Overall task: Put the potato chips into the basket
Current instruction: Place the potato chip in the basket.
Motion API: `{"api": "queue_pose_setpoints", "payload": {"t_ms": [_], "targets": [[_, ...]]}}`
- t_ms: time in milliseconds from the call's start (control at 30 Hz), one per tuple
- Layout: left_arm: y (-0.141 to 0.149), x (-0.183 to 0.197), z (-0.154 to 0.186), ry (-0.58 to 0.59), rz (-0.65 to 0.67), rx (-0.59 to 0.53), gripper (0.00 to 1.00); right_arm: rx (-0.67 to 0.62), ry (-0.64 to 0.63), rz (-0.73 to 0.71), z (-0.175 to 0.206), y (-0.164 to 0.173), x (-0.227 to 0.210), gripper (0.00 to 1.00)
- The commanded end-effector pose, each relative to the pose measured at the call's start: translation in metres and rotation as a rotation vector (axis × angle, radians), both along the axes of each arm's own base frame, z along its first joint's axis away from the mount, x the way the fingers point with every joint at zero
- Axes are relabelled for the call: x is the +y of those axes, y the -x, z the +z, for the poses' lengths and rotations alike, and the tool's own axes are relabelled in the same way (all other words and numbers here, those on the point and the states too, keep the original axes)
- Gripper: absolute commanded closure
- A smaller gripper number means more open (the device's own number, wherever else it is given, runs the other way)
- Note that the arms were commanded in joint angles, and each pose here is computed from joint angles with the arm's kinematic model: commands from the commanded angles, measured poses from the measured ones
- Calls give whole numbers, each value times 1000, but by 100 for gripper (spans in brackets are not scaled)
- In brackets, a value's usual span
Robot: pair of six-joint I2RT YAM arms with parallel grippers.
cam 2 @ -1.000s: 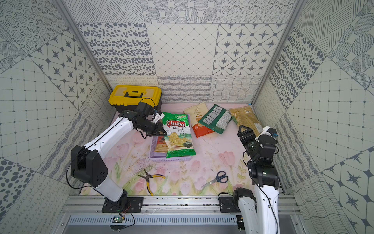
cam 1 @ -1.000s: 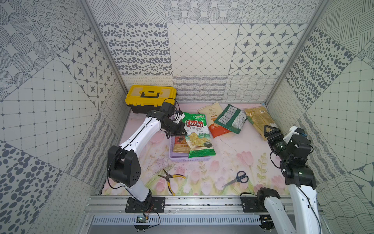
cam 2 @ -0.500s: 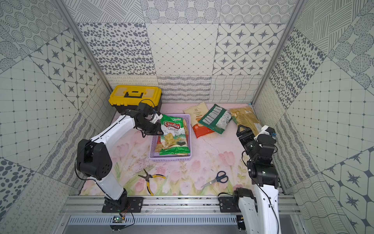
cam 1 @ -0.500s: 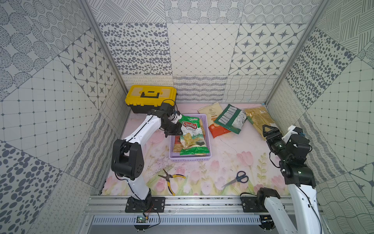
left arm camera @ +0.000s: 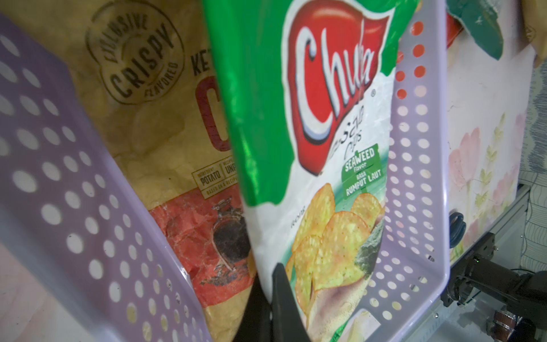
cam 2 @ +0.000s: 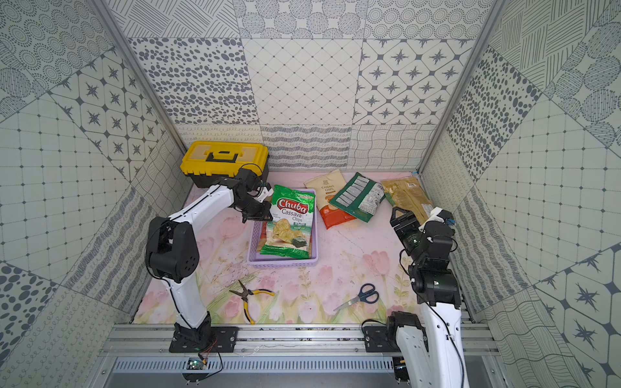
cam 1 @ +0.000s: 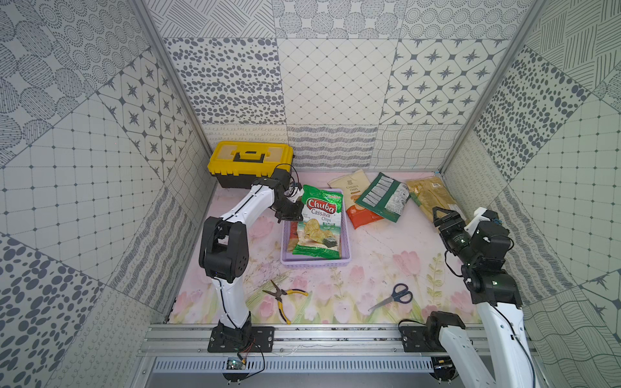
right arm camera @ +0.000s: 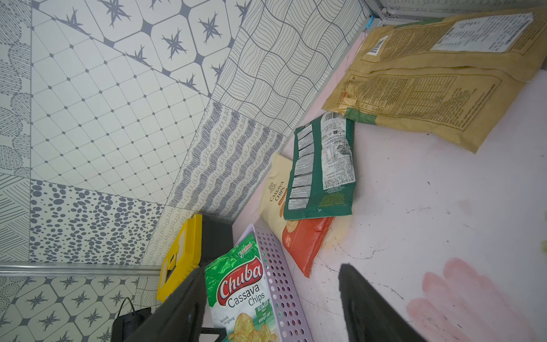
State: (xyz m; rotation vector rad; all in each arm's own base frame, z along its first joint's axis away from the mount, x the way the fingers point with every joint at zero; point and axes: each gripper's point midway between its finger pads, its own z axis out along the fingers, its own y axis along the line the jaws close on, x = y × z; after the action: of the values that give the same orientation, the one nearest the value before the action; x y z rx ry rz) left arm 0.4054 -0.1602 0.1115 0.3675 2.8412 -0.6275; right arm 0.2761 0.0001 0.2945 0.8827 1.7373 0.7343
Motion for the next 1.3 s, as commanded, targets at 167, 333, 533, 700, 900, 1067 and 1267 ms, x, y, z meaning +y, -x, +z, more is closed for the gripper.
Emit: {"api": "queue_pose_setpoints", "payload": {"t_ms": [167, 333, 533, 700, 900, 1067, 1267], "targets": [[6, 49, -32, -283, 112, 150, 78, 42, 58, 131, -3, -24, 28, 26], [5, 71, -23, -292, 225, 147, 59, 90, 320, 301, 12, -44, 89, 25], [-10, 58, 33, -139, 207, -68, 57, 128, 561, 535, 3, -69, 199, 22], [-14, 40, 102, 59, 199, -402, 56, 208, 728, 727, -44, -79, 300, 19], [-7, 35, 153, 166, 202, -611, 57, 308, 753, 855, -113, -92, 377, 18], [1, 42, 173, 163, 226, -721, 57, 471, 840, 932, -183, -94, 402, 10], [2, 53, 177, 124, 273, -766, 58, 709, 1035, 970, -240, -84, 390, 6]]}}
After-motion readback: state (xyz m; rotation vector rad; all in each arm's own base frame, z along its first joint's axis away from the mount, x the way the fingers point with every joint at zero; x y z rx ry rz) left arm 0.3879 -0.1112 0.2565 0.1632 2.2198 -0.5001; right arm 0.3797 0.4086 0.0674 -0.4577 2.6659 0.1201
